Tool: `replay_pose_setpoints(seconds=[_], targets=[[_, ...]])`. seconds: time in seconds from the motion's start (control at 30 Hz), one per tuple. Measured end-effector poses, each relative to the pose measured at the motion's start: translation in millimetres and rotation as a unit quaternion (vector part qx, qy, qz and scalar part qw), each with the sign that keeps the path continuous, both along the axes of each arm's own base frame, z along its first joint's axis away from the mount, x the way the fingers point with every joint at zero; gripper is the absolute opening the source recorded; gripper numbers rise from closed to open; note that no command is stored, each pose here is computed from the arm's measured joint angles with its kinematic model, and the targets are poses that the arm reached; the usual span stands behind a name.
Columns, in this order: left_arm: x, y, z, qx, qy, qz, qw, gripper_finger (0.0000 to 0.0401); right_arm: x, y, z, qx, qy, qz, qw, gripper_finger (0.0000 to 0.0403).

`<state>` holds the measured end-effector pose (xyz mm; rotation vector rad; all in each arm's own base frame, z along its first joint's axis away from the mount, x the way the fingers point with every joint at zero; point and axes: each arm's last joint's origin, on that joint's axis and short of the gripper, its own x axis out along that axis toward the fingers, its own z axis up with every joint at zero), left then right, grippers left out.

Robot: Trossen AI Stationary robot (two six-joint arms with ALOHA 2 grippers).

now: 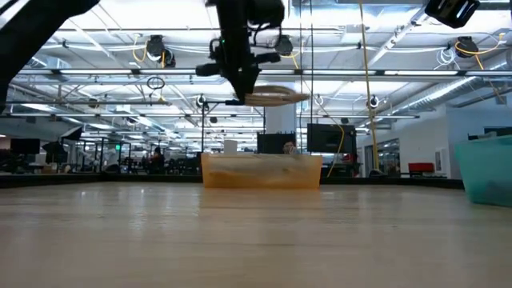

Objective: Pick & Place USB Port
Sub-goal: Put the large brown charger cable into the orange bin

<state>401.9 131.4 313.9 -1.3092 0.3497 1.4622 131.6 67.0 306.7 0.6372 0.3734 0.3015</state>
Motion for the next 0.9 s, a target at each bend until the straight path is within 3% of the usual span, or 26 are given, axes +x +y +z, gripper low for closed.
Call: replay_pose_setpoints(seconds=[0.27, 0.53, 0.63, 0.9], targets=[[-19.8, 55.1, -21.1, -0.1, 0.01, -0.005, 0.995, 0.0031, 0.1, -0.1, 0.0, 0.001, 0.0, -0.002, 1.0, 0.0135], [-22.7, 44.8, -79.4, -0.199, 0.034, -0.02, 0.979, 0.0031, 0.4, -0.9, 0.0, -0.005, -0.002, -0.016, 1.0, 0.0135], [-20.3, 36.9, -99.5, -0.205, 0.028, -0.017, 0.978, 0.0031, 0.4, -0.8, 0.0, -0.004, -0.002, -0.015, 1.0, 0.0135], [-20.4, 41.5, -105.6, -0.163, 0.023, -0.011, 0.986, 0.0031, 1.9, -0.4, -1.0, -0.003, 0.003, -0.023, 1.0, 0.0135]])
